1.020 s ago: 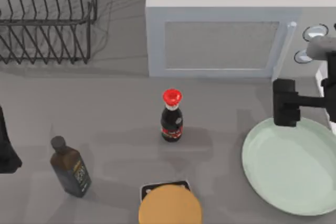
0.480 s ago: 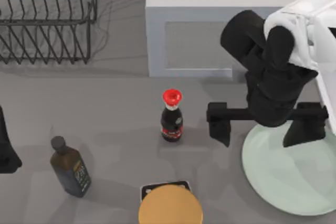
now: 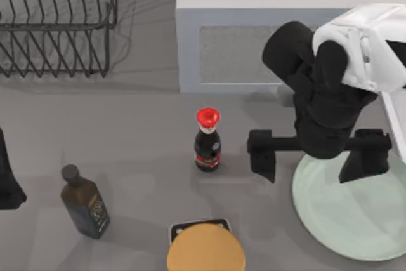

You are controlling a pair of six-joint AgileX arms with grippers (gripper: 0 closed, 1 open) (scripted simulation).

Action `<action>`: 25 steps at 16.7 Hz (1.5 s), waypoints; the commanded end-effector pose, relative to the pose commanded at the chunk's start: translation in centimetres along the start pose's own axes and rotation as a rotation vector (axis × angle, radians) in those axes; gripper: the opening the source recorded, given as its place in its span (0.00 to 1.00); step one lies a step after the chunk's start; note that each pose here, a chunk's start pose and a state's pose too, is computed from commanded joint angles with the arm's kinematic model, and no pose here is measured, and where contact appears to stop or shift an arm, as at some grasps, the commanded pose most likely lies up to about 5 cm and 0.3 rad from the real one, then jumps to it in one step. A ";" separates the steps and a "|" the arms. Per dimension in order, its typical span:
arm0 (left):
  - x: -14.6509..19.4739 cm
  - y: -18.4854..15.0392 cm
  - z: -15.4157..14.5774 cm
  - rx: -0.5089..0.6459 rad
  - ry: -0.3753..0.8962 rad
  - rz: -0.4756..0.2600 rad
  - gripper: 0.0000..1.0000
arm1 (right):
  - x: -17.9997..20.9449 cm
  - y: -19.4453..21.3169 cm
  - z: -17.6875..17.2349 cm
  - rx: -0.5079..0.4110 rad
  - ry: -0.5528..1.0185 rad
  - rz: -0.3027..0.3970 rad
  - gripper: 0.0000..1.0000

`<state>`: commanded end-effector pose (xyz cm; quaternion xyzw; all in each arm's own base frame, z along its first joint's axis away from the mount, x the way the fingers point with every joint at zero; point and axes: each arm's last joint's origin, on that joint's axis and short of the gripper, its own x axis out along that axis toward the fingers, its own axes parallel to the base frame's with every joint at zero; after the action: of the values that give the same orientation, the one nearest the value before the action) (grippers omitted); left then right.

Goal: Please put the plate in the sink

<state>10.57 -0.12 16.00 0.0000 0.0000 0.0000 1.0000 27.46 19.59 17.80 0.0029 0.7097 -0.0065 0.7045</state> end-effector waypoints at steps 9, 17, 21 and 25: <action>0.0 0.0 0.0 0.000 0.000 0.000 1.00 | 8.8 0.2 0.0 -0.003 -0.008 0.005 1.00; 0.0 0.0 0.0 0.000 0.000 0.000 1.00 | 8.9 0.1 -0.1 -0.003 -0.007 0.005 0.70; 0.0 0.0 0.0 0.000 0.000 0.000 1.00 | 8.9 0.1 -0.1 -0.003 -0.007 0.005 0.40; 0.0 0.0 0.0 0.000 0.000 0.000 1.00 | 8.9 0.1 -0.1 -0.003 -0.007 0.005 0.10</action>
<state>10.57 -0.12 16.00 0.0000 0.0000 0.0000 1.0000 27.35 19.69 8.94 0.0035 0.7071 -0.0035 0.7071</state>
